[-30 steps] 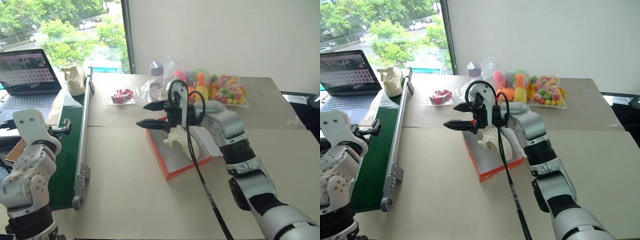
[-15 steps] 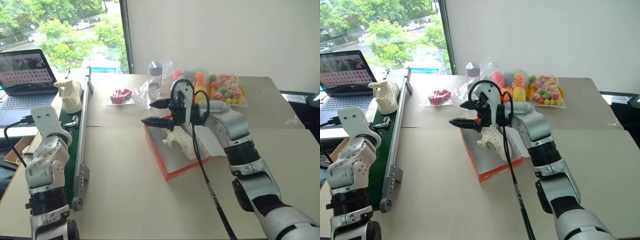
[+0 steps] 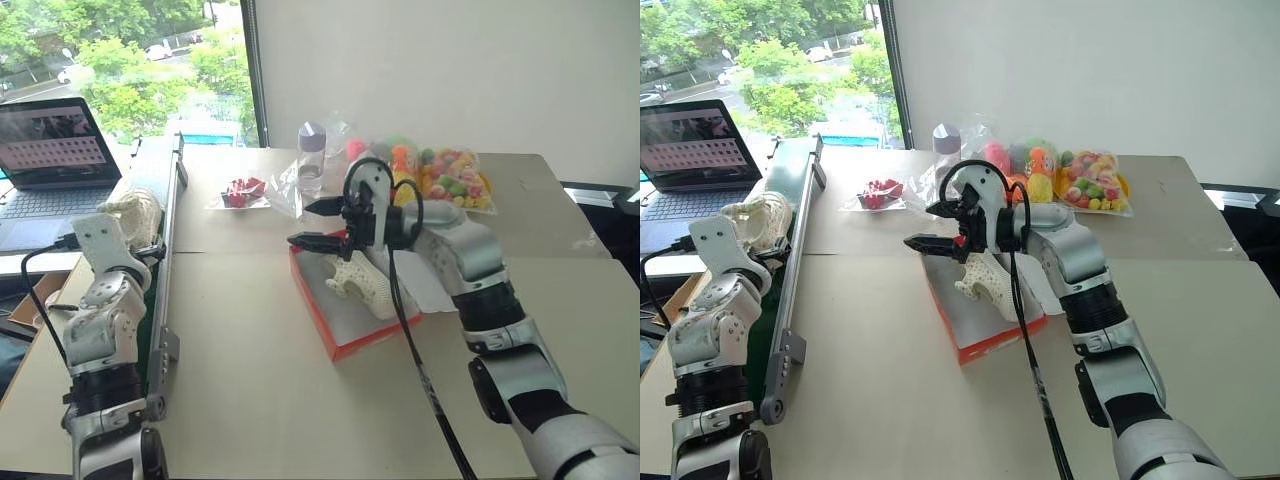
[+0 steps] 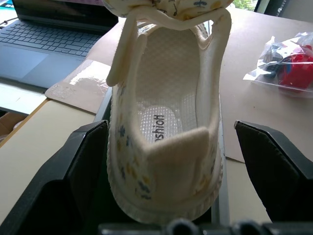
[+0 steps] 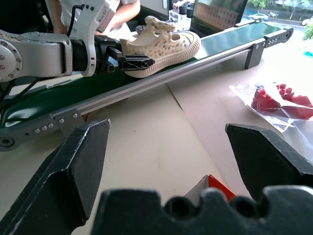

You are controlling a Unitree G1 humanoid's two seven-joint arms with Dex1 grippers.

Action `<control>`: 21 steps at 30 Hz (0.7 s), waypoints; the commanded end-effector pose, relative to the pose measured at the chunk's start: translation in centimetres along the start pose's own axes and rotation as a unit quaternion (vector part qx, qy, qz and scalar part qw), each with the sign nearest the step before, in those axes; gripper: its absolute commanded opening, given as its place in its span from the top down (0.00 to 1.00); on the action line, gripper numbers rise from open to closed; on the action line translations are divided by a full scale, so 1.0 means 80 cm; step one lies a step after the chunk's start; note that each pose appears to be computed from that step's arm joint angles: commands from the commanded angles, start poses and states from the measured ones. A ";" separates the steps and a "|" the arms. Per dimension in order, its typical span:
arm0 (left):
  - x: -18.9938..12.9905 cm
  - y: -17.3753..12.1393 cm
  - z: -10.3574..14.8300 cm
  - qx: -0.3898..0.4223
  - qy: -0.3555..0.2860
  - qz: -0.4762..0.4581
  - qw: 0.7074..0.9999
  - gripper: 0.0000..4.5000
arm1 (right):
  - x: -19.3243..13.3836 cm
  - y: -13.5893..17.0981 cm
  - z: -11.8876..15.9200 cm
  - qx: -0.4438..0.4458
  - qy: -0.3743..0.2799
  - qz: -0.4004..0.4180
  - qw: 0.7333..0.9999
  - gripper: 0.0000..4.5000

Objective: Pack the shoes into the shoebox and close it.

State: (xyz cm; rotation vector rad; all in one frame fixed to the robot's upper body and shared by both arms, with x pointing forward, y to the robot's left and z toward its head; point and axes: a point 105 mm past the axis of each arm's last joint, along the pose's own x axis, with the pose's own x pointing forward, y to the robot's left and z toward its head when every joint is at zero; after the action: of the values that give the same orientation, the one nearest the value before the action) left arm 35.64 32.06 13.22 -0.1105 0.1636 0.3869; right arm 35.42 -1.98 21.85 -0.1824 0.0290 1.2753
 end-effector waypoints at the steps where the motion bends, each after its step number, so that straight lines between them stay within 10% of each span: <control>1: -0.001 -0.004 -0.005 -0.020 0.022 -0.008 1.000 0.02 | -0.005 -0.002 0.021 -0.030 -0.014 -0.010 0.999 0.00; 13: -0.005 -0.022 -0.006 -0.052 0.032 -0.040 0.997 0.41 | -0.007 -0.008 0.023 -0.040 -0.009 -0.025 0.999 0.00; 21: -0.032 -0.102 0.109 -0.012 -0.160 -0.165 0.973 0.42 | -0.011 -0.021 0.063 0.039 -0.098 -0.046 0.993 0.00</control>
State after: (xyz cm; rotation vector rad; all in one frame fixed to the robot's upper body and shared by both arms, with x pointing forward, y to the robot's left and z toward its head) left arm 37.62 27.41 17.27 -0.1404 0.0242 0.1847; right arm 36.28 -2.06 23.25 -0.0948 0.0037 1.2114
